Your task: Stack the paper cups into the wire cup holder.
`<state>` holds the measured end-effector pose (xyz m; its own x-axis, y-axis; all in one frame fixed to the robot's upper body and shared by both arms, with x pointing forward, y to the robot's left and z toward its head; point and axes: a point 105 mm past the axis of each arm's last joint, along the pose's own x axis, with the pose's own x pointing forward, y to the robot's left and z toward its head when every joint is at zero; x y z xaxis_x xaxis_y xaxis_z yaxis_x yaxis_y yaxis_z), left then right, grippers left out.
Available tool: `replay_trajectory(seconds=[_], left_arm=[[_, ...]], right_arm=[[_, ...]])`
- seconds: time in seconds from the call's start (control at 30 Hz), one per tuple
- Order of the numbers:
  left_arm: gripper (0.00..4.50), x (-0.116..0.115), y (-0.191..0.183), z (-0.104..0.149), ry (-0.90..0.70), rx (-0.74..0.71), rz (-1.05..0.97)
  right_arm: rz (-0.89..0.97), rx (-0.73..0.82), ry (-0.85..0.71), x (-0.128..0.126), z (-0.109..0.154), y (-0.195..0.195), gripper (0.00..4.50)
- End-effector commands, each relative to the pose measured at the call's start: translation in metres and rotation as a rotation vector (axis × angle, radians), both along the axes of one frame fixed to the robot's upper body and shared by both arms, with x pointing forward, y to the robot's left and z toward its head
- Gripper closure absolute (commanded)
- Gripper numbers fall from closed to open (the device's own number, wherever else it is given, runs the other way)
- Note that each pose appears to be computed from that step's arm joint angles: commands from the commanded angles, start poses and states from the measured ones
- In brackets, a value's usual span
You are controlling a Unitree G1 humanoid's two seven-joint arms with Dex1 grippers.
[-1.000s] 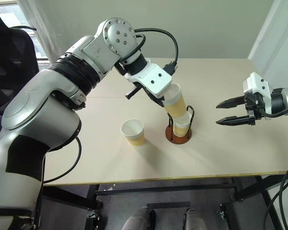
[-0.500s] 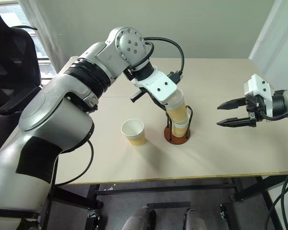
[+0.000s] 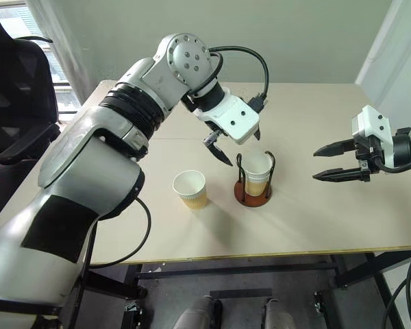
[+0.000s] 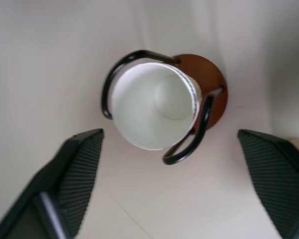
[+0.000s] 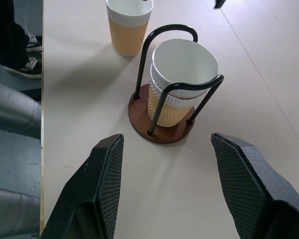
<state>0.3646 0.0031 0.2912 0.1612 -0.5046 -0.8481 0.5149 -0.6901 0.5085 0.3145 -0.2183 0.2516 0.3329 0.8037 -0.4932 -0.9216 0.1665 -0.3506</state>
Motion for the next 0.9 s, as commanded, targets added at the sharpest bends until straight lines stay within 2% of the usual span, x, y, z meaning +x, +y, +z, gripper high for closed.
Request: replay_trajectory(seconds=[0.03, 0.23, 0.37, 0.57, 0.9], left_arm=[[0.02, 0.000, 0.020, 0.030, -0.006, -0.102, 0.048], [0.02, 0.006, 0.080, 0.023, -0.067, -0.024, 0.121], [0.02, -0.020, 0.126, -0.005, -0.024, 0.129, 0.080], [0.02, -0.039, 0.144, -0.027, 0.036, 0.249, 0.046], [0.02, -0.026, 0.155, -0.042, 0.005, 0.357, 0.040]], right_arm=[[-0.010, 0.000, -0.041, -0.003, 0.016, 0.000, 1.69], [-0.003, -0.009, -0.019, -0.006, 0.012, 0.009, 1.69], [-0.002, -0.023, -0.010, -0.004, 0.012, 0.013, 1.69], [-0.035, -0.064, 0.003, 0.007, 0.012, 0.013, 1.69], [-0.083, -0.111, 0.015, 0.015, 0.009, 0.010, 1.69]])
